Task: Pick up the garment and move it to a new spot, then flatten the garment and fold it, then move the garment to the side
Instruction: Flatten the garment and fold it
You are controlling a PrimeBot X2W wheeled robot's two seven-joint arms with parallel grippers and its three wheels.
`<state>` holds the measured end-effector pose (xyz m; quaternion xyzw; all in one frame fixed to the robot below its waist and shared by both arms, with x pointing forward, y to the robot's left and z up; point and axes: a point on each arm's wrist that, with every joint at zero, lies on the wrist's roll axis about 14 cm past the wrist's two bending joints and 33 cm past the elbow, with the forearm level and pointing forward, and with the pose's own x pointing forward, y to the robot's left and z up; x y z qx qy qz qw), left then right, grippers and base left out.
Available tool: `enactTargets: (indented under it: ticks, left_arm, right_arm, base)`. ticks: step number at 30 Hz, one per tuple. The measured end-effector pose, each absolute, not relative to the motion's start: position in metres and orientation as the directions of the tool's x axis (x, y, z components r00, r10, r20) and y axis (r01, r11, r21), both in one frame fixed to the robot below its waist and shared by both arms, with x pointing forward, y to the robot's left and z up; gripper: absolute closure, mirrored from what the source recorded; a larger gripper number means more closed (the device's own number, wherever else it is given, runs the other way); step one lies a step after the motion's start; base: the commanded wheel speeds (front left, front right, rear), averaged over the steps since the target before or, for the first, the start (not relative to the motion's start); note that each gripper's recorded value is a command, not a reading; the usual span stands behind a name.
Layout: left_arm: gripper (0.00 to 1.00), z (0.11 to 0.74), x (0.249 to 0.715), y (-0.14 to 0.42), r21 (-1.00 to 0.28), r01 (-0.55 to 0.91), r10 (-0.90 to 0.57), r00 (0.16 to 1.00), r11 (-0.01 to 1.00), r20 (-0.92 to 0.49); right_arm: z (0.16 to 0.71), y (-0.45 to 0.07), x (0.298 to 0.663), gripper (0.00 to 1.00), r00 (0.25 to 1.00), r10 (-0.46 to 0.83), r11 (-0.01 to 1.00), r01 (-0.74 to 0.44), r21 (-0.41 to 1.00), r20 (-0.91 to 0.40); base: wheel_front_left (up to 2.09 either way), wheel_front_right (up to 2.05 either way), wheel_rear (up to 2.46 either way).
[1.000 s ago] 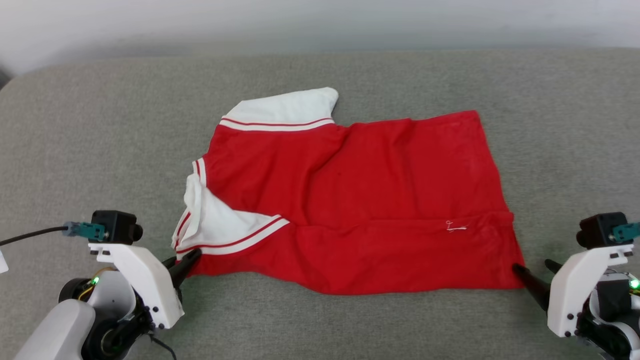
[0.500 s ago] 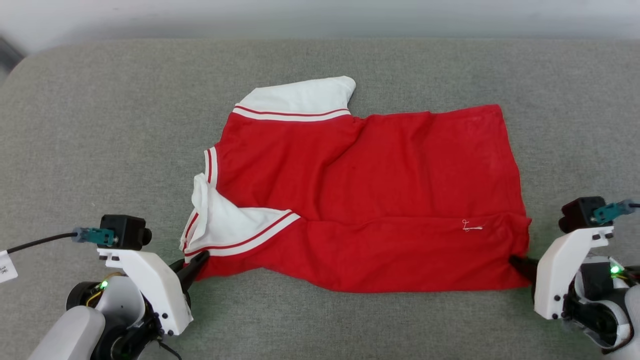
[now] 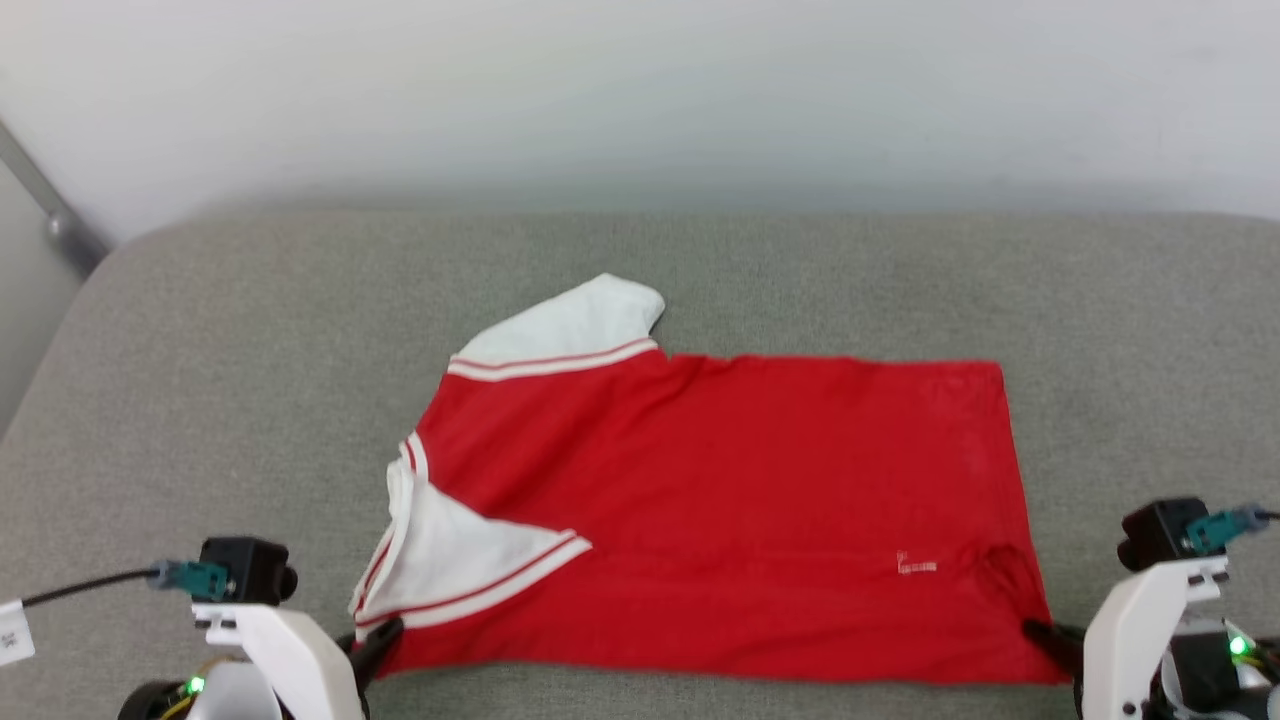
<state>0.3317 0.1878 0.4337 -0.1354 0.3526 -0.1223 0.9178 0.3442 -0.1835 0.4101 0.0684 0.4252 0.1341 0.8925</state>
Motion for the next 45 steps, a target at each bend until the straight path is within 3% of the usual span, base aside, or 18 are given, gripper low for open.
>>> enactTargets:
  ticks: [3, 4, 5, 6, 7, 8, 9, 14, 21, 25, 32, 39, 45]
  left_arm:
    - [1.0, 0.428, 0.301, 0.186, -0.354, 0.104, -0.324, 0.689, 0.93, -0.648]
    - [1.0, 0.425, 0.294, 0.183, -0.365, 0.104, -0.335, 0.675, 0.925, -0.657]
    - [1.0, 0.422, 0.29, 0.181, -0.371, 0.102, -0.34, 0.669, 0.923, -0.662]
    - [0.91, 0.421, 0.289, 0.181, -0.371, 0.094, -0.334, 0.671, 0.924, -0.662]
    - [0.62, 0.42, 0.289, 0.18, -0.382, 0.086, -0.337, 0.67, 0.92, -0.661]
    - [0.13, 0.418, 0.288, 0.178, -0.393, 0.077, -0.34, 0.67, 0.916, -0.66]
    - [0.0, 0.416, 0.289, 0.177, -0.398, 0.069, -0.337, 0.674, 0.915, -0.657]
    - [0.0, 0.427, 0.314, 0.185, -0.366, 0.069, -0.292, 0.745, 0.928, -0.6]
    - [0.0, 0.485, 0.375, 0.186, -0.302, 0.139, -0.249, 0.896, 0.943, -0.366]
    - [0.0, 0.526, 0.42, 0.18, -0.249, 0.179, -0.229, 0.954, 0.952, -0.191]
    - [0.0, 0.541, 0.486, 0.168, -0.212, 0.215, -0.241, 0.965, 0.953, -0.106]
    - [0.0, 0.515, 0.551, 0.151, -0.245, 0.279, -0.324, 0.931, 0.929, -0.169]
    - [0.0, 0.481, 0.586, 0.126, -0.307, 0.368, -0.457, 0.834, 0.878, -0.308]
  right_arm:
    - [0.411, -0.19, 0.314, 1.0, 0.596, 0.286, 0.958, -0.153, 0.243, -0.75]
    - [0.409, -0.19, 0.308, 0.66, 0.594, 0.284, 0.958, -0.147, 0.245, -0.753]
    - [0.407, -0.19, 0.304, 0.0, 0.59, 0.283, 0.958, -0.14, 0.249, -0.756]
    - [0.405, -0.189, 0.301, 0.0, 0.591, 0.285, 0.957, -0.135, 0.255, -0.755]
    - [0.404, -0.188, 0.301, 0.0, 0.598, 0.282, 0.958, -0.13, 0.257, -0.75]
    - [0.403, -0.186, 0.301, 0.0, 0.608, 0.283, 0.957, -0.127, 0.261, -0.741]
    - [0.405, -0.185, 0.303, 0.0, 0.626, 0.28, 0.958, -0.126, 0.259, -0.728]
    - [0.433, -0.186, 0.326, 0.0, 0.78, 0.232, 0.969, -0.134, 0.207, -0.581]
    - [0.481, -0.206, 0.351, 0.0, 0.94, 0.112, 0.991, -0.082, 0.102, -0.324]
    - [0.498, -0.212, 0.367, 0.0, 0.974, 0.065, 0.996, -0.05, 0.074, -0.218]
    - [0.524, -0.21, 0.407, 0.0, 0.994, 0.052, 0.998, -0.048, 0.048, -0.093]
    - [0.517, -0.21, 0.44, 0.0, 0.996, 0.042, 0.999, -0.039, 0.037, -0.076]
    - [0.498, -0.217, 0.448, 0.0, 0.992, 0.016, 1.0, -0.013, 0.025, -0.122]
  base:
    - [0.0, 0.0, 0.0]
    - [0.0, 0.0, 0.0]
    - [0.0, 0.0, 0.0]
    - [0.0, 0.0, 0.0]
    - [0.0, 0.0, 0.0]
    - [0.0, 0.0, 0.0]
    - [0.0, 0.0, 0.0]
    - [0.0, 0.0, 0.0]
    - [0.0, 0.0, 0.0]
    - [0.0, 0.0, 0.0]
    - [0.0, 0.0, 0.0]
    - [0.0, 0.0, 0.0]
    - [0.0, 0.0, 0.0]
